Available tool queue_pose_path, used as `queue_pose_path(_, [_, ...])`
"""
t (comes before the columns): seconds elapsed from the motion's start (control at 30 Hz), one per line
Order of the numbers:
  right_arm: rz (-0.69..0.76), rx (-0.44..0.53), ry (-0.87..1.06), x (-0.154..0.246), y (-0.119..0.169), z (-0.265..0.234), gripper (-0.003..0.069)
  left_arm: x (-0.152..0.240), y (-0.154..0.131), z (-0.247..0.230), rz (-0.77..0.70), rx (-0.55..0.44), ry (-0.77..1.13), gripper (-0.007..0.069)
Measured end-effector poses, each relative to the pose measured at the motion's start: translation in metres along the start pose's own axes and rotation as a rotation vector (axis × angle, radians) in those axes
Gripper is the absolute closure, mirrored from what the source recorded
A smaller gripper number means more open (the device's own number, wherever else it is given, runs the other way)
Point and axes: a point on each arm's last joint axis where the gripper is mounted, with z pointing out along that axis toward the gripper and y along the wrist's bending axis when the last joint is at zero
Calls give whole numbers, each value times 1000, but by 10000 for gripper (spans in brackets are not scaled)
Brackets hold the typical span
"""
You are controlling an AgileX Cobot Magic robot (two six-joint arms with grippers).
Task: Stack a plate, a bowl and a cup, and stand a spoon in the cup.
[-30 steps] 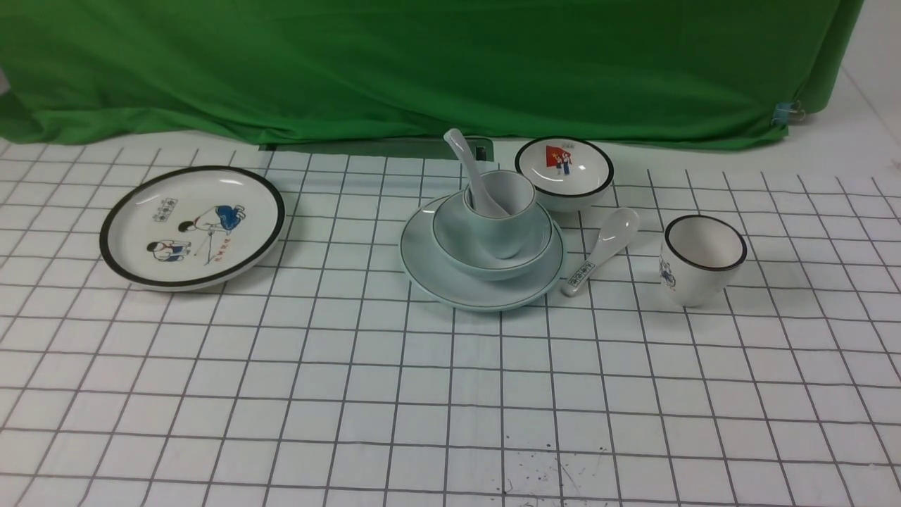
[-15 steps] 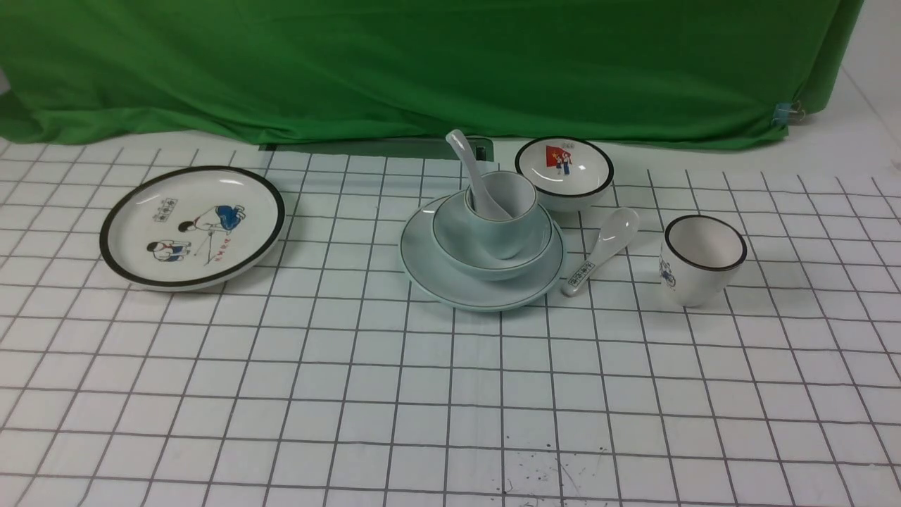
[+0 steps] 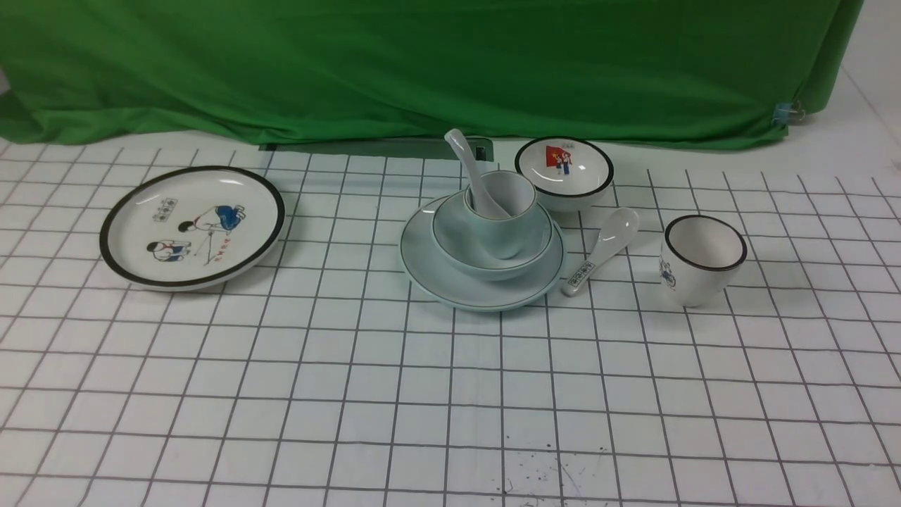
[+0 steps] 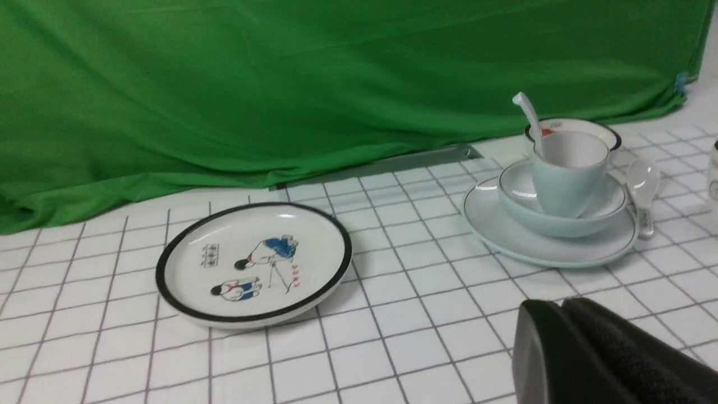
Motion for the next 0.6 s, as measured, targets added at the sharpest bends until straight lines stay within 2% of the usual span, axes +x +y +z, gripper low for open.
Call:
queue_pose_path(0.17, [0, 0, 1, 0, 0, 0, 542, 25, -4, 16, -21, -18, -102, 657])
queue_pose_path(0.27, [0, 0, 1, 0, 0, 0, 538, 42, -2, 23, -82, -79, -107, 657])
queue_pose_path(0.3, [0, 0, 1, 0, 0, 0, 536, 52, 1, 25, -92, -159, -79, 657])
queue_pose_path(0.33, [0, 0, 1, 0, 0, 0, 536, 52, 1, 25, -99, -158, -80, 657])
queue_pose_path(0.47, [0, 0, 1, 0, 0, 0, 535, 66, 8, 25, -102, -300, -18, 657])
queue_pose_path(0.6, [0, 0, 1, 0, 0, 0, 535, 80, 9, 27, -157, -325, 24, 657])
